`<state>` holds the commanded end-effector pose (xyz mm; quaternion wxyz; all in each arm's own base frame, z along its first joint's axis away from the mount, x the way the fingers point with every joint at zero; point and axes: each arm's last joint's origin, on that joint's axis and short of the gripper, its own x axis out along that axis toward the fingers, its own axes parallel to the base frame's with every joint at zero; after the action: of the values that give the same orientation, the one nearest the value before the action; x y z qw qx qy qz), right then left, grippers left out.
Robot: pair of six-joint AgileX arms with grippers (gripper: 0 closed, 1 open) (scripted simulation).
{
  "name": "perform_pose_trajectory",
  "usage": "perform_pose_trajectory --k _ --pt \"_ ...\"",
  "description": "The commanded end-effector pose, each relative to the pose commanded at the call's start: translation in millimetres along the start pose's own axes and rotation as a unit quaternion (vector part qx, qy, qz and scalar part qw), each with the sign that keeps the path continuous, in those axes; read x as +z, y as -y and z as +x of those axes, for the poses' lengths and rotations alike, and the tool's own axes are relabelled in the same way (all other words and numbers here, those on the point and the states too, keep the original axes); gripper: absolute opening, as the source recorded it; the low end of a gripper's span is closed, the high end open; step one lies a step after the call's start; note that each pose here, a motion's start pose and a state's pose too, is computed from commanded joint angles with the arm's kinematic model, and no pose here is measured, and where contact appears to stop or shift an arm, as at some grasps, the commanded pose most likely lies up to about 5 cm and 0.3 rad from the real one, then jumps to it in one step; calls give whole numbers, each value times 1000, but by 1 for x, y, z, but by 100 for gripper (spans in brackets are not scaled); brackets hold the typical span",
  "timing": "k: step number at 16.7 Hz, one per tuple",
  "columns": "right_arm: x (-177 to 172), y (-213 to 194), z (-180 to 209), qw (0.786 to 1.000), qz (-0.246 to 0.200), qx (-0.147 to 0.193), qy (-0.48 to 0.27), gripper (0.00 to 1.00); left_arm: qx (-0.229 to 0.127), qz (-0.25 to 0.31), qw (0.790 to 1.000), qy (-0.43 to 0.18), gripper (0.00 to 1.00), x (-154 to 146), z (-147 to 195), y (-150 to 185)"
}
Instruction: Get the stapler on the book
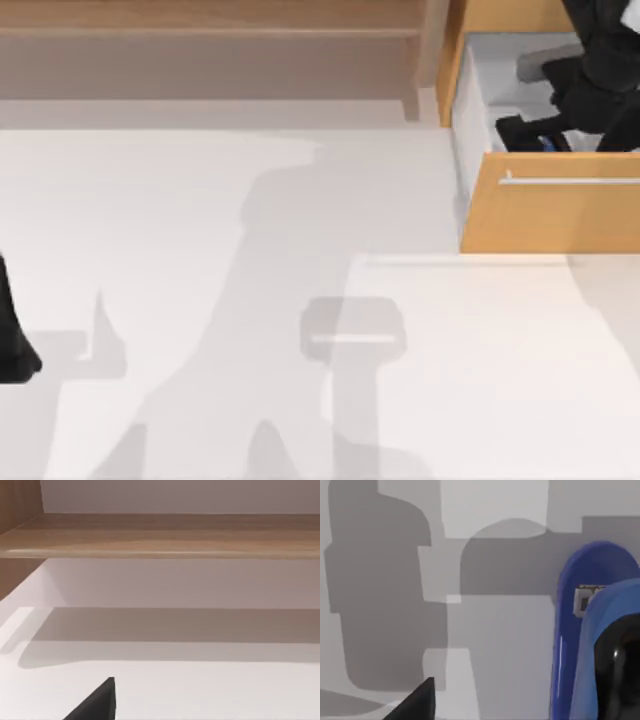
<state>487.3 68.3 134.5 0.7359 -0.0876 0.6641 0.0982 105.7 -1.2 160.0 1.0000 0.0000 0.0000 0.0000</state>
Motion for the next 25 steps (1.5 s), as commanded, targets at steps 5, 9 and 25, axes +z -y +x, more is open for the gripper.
perform_pose_trajectory --k 5,9,25 --pt "0 0 3 1000 0 0 -1 100 0 0 1000 0 100 0 0 0" --pt "0 0 3 1000 0 0 -1 70 0 0 1000 0 100 0 0 0" --pt "0 0 3 1000 0 0 -1 0 0 0 1000 0 100 0 0 0"
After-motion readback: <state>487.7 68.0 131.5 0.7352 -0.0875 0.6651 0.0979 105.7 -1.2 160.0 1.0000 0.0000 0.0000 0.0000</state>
